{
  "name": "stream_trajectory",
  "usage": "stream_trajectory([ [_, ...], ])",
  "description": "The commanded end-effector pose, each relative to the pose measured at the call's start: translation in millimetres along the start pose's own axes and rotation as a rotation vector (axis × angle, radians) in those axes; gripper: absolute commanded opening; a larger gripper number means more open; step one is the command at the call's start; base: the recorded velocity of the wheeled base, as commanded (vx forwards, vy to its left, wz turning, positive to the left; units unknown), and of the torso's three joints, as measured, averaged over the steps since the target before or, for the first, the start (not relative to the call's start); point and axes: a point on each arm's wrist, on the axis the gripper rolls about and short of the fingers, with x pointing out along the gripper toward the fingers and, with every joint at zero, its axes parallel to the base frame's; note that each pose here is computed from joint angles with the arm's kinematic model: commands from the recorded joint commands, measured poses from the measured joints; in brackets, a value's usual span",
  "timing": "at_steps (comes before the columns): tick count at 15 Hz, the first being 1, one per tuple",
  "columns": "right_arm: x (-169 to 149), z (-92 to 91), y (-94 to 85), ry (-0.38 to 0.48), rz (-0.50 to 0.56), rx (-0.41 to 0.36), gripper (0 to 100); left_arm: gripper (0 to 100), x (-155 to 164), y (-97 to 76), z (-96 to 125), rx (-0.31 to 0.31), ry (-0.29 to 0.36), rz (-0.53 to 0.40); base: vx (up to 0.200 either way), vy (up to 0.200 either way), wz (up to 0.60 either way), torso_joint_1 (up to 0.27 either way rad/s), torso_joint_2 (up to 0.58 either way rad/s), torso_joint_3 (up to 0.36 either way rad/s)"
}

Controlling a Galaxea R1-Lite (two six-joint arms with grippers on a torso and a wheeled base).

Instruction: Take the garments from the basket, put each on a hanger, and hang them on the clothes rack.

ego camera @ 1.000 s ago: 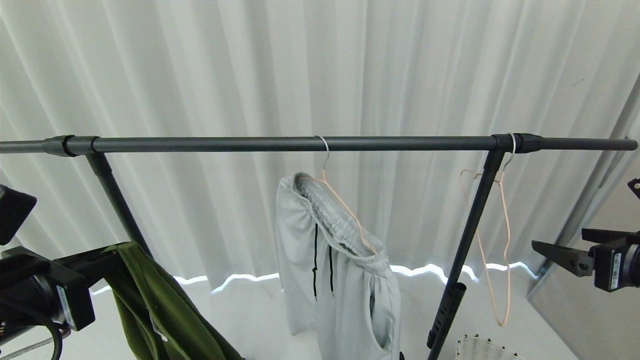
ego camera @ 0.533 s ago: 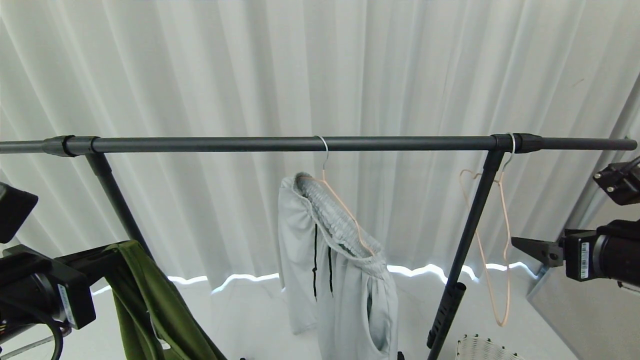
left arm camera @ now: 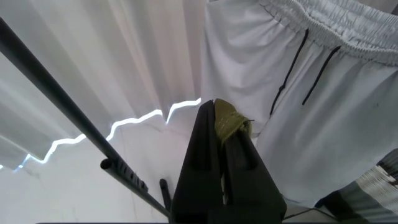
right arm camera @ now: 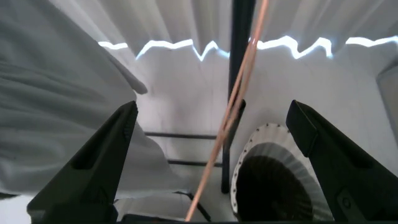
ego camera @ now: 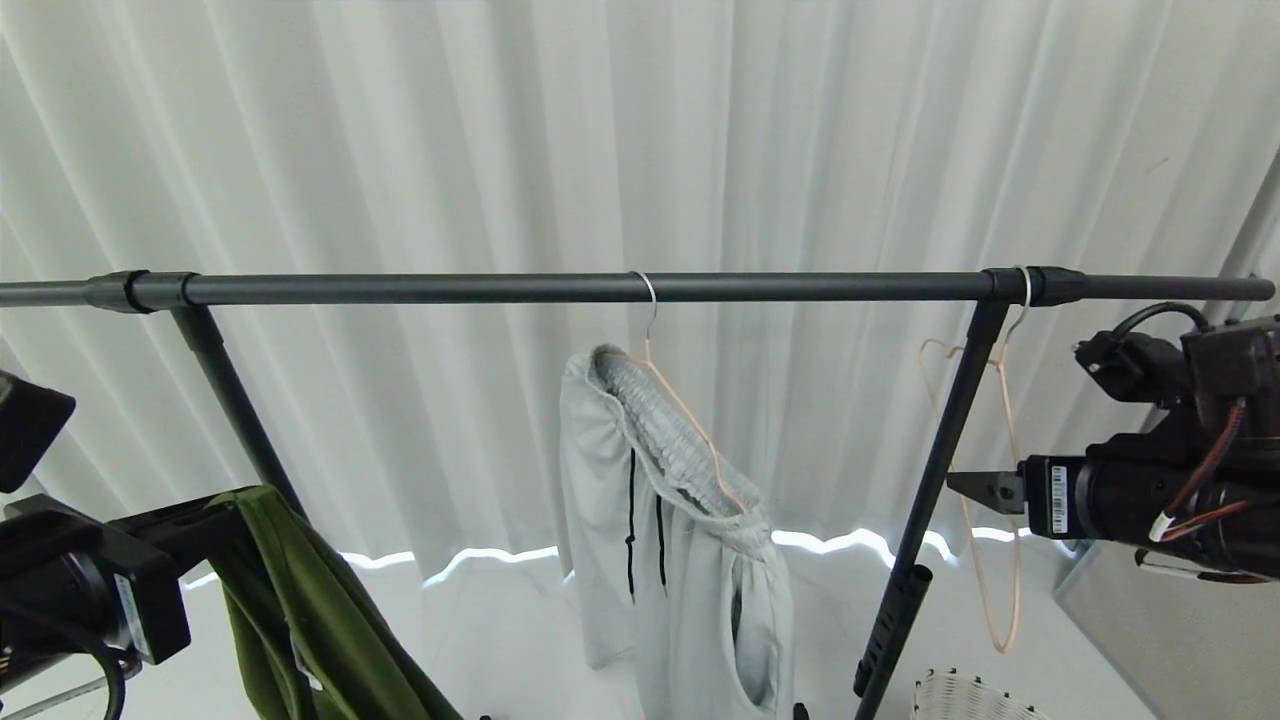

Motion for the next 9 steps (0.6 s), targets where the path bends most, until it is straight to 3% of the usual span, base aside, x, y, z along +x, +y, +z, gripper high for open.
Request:
stream_trajectory([
  [1,11,-4.5,0.5,0.036,-0.021,0.01,100,0,0,0.0,0,0.001,0.0,0.0,0.0,0.0,0.0,0.0,0.0,0.0],
  [4,19,-8.3,-0.5,0.048,-0.098,0.033,100,0,1,0.0,0,0.0,0.002,-0.001,0.0,0.0,0.0,0.0,0.0,0.0],
  [9,29,-11.2,0.0,0.064,-0.124,0.077,100,0,0,-0.3,-1,0.001,0.001,-0.001,0.0,0.0,0.0,0.0,0.0,0.0],
])
